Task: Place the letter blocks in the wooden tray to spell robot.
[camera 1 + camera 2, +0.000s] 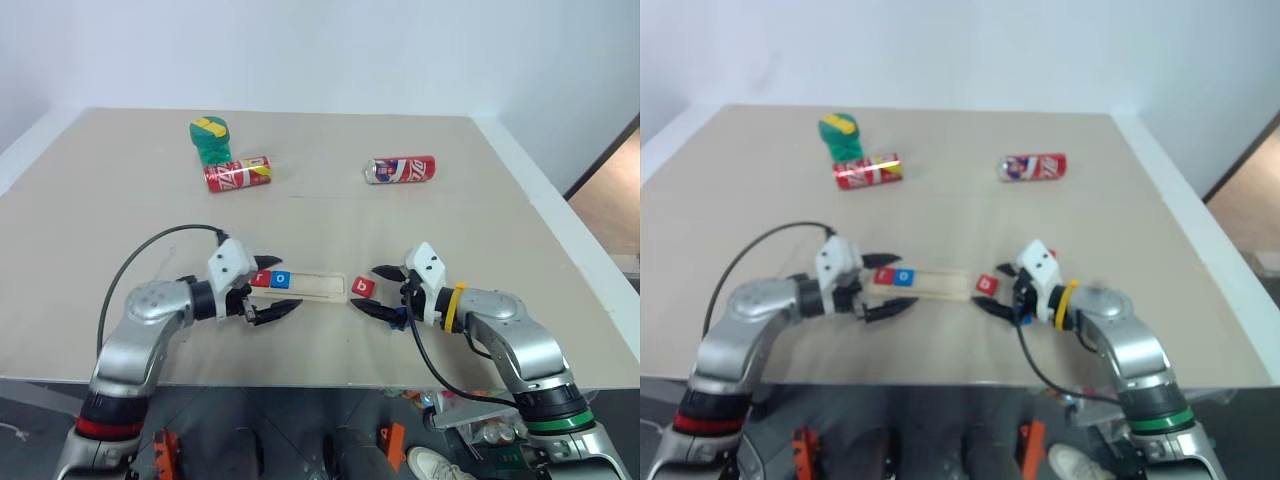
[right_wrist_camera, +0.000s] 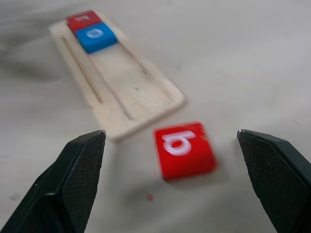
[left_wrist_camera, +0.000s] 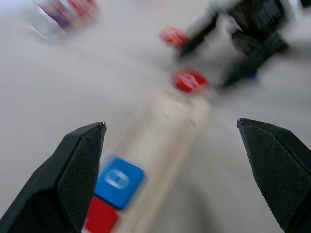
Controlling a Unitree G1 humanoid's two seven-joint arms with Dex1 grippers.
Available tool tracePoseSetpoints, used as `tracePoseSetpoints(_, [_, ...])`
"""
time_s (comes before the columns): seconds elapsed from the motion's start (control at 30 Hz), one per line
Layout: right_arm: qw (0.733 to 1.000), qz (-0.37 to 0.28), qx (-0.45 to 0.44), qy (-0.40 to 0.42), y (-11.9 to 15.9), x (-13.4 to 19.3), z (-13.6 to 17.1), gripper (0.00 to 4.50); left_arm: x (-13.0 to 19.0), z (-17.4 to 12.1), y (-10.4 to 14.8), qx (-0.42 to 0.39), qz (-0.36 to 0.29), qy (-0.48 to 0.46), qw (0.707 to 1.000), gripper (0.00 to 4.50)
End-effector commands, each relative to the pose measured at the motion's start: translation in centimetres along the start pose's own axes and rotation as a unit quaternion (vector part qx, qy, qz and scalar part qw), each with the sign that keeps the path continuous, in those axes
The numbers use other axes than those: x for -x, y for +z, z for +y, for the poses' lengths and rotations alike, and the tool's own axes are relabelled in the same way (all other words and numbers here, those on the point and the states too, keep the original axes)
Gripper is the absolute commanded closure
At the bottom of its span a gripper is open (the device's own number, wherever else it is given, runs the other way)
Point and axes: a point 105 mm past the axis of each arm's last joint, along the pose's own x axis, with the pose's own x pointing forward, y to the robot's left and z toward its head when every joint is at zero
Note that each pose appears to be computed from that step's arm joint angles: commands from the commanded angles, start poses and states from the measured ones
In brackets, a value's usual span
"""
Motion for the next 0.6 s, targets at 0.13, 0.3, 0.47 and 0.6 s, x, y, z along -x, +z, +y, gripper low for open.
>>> tracePoseSetpoints(0.13, [1.000,0.002,0.010,-0.026,0.3,-0.3,-0.5,0.00,1.1,-0.9,0.7,0.006,-0.024,0.056,0.998,0.02])
tracePoseSetpoints(0.3, [0.999,0.010,0.009,-0.036,-0.4,-0.4,-1.1,0.00,1.5,-1.5,0.8,0.011,-0.019,0.039,0.999,0.02])
tracePoseSetpoints(0.47, [0.998,0.011,-0.001,-0.054,-0.8,-0.6,-2.1,0.55,1.8,-2.4,0.8,0.009,-0.010,0.009,1.000,0.00])
tracePoseSetpoints(0.6, [0.999,0.014,0.000,-0.052,-1.1,-0.8,-2.2,1.89,1.5,-2.5,0.7,0.007,-0.007,0.004,1.000,0.00])
